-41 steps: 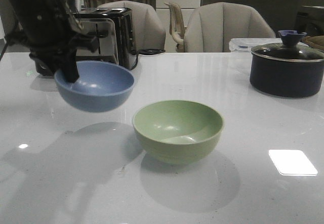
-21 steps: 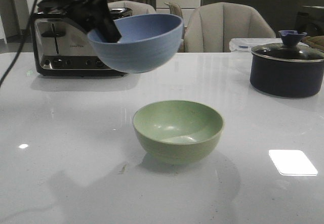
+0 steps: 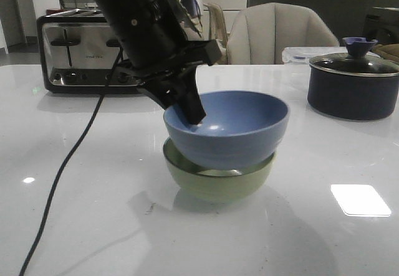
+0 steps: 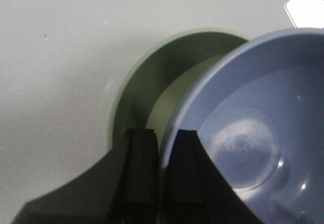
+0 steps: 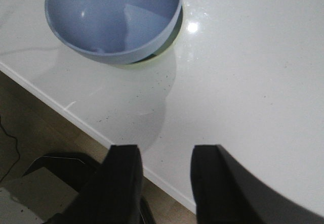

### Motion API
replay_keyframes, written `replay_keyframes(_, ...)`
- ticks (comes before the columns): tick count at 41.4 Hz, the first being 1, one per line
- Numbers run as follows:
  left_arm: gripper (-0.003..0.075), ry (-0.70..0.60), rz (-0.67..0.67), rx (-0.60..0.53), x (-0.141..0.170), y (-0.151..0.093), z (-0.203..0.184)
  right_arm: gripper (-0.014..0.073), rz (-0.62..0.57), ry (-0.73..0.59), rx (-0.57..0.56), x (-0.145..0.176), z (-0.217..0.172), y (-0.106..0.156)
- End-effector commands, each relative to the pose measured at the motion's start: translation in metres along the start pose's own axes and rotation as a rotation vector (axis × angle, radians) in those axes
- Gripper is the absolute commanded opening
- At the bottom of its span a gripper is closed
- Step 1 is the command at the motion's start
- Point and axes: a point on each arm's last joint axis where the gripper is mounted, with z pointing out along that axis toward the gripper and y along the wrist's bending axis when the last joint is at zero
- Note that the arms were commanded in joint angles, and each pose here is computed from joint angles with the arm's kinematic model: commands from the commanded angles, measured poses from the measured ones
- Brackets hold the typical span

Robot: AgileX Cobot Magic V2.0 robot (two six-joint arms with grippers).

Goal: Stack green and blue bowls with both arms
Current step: 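Lower the blue bowl into the green bowl, release, withdraw left gripper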

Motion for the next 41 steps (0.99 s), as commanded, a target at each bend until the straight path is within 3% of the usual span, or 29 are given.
replay_keyframes(1, 0.0238, -0.11, 0.015, 0.007, -0.013, -0.011, -0.021, 0.0367, -0.01, -0.077, 0.007, -0.01, -0.007, 0.0)
replay_keyframes(7, 0.0484, -0.114, 0.015, 0.005, -0.014, -0.011, -0.02, 0.0367, -0.01, -0.077, 0.007, -0.01, -0.007, 0.0)
replay_keyframes(10, 0.0539, -0.122, 0.018, 0.006, -0.015, -0.011, -0.024, 0.0367, -0.01, -0.077, 0.007, -0.01, -0.007, 0.0)
replay_keyframes(17, 0.054, -0.17, 0.054, -0.006, -0.02, -0.02, -0.052, 0.0367, -0.01, -0.077, 0.007, -0.01, -0.007, 0.0)
replay_keyframes(27, 0.0526, -0.303, 0.145, -0.058, -0.012, -0.046, -0.129, 0.0367, -0.01, -0.077, 0.007, -0.01, -0.007, 0.0)
replay_keyframes(41, 0.0459, -0.362, 0.182, -0.098, 0.052, -0.076, -0.202, 0.0367, -0.01, -0.077, 0.007, -0.01, -0.007, 0.0)
